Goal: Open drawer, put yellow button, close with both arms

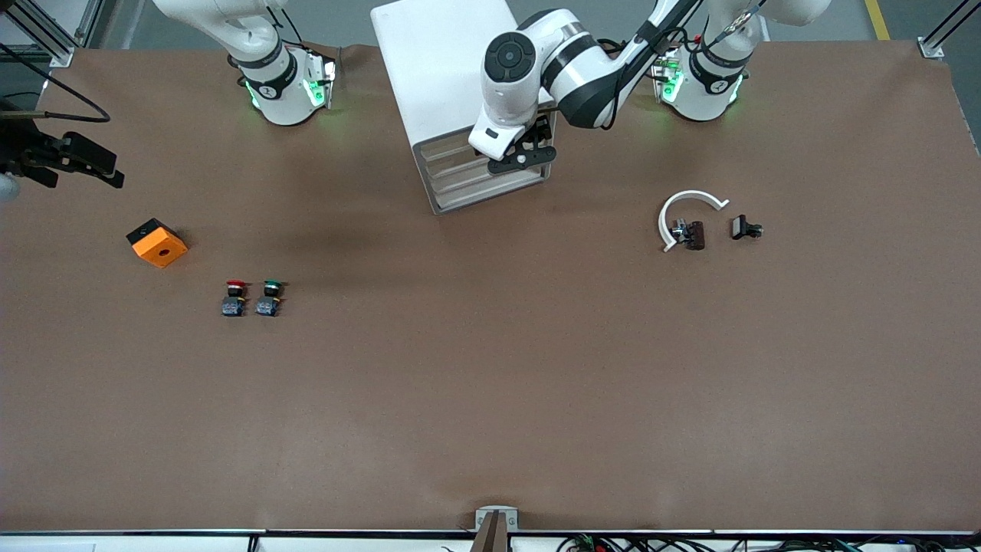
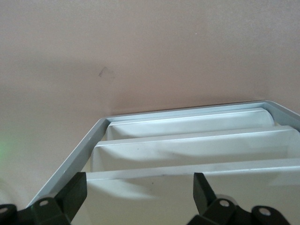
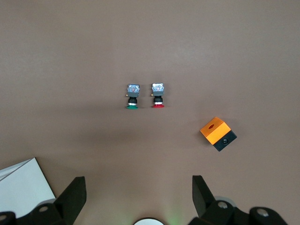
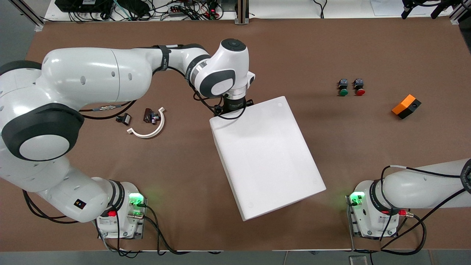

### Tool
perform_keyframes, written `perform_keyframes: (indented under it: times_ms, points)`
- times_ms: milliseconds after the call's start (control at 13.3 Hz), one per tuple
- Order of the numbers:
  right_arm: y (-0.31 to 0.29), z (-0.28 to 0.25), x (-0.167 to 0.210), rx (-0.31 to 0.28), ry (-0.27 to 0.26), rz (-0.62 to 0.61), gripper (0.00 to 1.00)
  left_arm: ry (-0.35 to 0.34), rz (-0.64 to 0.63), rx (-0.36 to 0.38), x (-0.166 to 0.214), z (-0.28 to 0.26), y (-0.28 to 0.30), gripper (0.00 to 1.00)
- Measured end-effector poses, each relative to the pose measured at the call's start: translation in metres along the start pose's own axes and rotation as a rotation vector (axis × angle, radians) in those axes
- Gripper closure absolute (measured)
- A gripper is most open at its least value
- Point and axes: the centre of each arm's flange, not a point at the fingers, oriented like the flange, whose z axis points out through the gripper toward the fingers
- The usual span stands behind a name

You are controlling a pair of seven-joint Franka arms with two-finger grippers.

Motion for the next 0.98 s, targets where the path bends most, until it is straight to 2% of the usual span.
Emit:
perform_keyframes:
  times_ms: [225, 376, 526, 751, 977]
  points:
    - [-0.001, -0.003, 0.002, -0.001, 0.007, -0.002, 0.0, -0.001, -0.005, -0.001, 0.001, 0.0, 0.0, 0.0]
    - [-0.001, -0.003, 0.003, -0.002, 0.006, -0.001, 0.0, 0.006, -0.047, -0.018, 0.026, -0.009, -0.008, 0.0]
    - [-0.002, -0.003, 0.003, -0.002, 0.005, 0.011, 0.0, 0.043, -0.134, -0.054, 0.088, -0.035, -0.034, 0.0]
    - [-0.004, -0.004, 0.002, -0.002, 0.006, 0.121, 0.0, 0.128, -0.243, -0.098, 0.186, -0.078, -0.093, 0.0]
    - [-0.005, -0.005, 0.002, -0.003, 0.006, 0.12, 0.0, 0.188, -0.258, -0.141, 0.268, -0.118, -0.163, 0.0]
